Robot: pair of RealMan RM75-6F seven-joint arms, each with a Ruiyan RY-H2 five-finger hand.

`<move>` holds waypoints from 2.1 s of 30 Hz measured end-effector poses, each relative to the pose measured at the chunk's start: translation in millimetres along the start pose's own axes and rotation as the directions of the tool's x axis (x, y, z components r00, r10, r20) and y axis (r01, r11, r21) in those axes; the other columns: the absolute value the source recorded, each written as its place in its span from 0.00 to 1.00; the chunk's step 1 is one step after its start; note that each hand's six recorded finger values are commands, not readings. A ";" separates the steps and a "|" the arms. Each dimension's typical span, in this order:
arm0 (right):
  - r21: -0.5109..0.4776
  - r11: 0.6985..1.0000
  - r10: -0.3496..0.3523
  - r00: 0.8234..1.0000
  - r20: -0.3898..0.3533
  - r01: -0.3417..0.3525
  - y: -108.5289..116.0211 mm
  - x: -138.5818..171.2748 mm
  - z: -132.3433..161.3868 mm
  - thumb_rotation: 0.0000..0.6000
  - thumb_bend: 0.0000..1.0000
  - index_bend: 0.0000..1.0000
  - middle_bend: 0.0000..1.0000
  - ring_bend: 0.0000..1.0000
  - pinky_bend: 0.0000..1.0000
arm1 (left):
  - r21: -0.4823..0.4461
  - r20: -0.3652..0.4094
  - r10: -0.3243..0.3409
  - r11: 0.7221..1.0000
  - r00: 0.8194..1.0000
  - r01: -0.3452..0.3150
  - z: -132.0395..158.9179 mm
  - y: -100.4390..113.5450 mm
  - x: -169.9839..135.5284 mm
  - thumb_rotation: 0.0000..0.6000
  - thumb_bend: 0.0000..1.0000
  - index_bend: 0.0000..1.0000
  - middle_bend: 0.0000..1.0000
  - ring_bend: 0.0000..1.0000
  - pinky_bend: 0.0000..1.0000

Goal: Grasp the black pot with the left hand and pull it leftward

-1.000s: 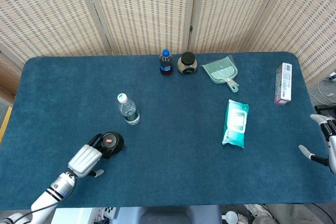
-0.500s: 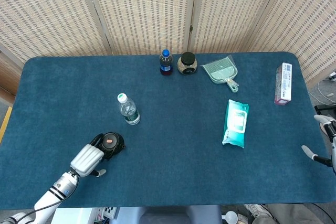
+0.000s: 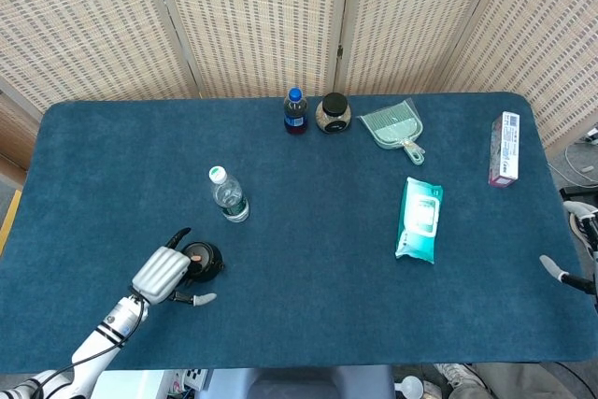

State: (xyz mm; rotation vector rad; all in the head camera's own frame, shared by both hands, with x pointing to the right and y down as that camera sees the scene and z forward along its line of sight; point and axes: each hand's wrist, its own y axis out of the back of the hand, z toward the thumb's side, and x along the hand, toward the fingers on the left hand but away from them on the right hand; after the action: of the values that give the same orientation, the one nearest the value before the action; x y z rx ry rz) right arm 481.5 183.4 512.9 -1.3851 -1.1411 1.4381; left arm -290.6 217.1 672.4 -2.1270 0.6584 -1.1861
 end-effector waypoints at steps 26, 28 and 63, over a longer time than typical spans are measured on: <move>-0.010 1.000 0.011 1.000 0.000 -0.011 -8.2 -3.6 -2.1 1.00 0.15 0.23 0.25 0.23 0.09 | -0.109 -0.258 0.229 0.959 0.939 -0.263 -33.1 45.9 -18.4 0.37 0.20 1.00 1.00 0.96 0.18; -0.009 1.000 0.012 1.000 0.001 -0.012 -8.6 -2.9 -2.7 1.00 0.15 0.23 0.25 0.23 0.09 | -0.105 -0.267 0.243 0.955 0.933 -0.279 -34.8 48.8 -20.0 0.47 0.22 1.00 1.00 0.96 0.19; -0.011 0.999 0.033 0.999 0.019 -0.032 -12.8 -2.8 -5.8 1.00 0.15 0.23 0.24 0.20 0.09 | -0.003 -0.229 0.294 0.953 0.928 -0.303 -40.0 56.5 -24.1 0.85 0.33 1.00 1.00 0.96 0.27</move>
State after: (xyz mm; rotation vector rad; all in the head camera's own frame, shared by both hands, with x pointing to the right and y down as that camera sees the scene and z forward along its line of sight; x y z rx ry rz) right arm 487.0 184.4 526.1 -1.4060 -1.1450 1.4730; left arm -344.1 183.6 635.0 -1.8509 1.0735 -1.2595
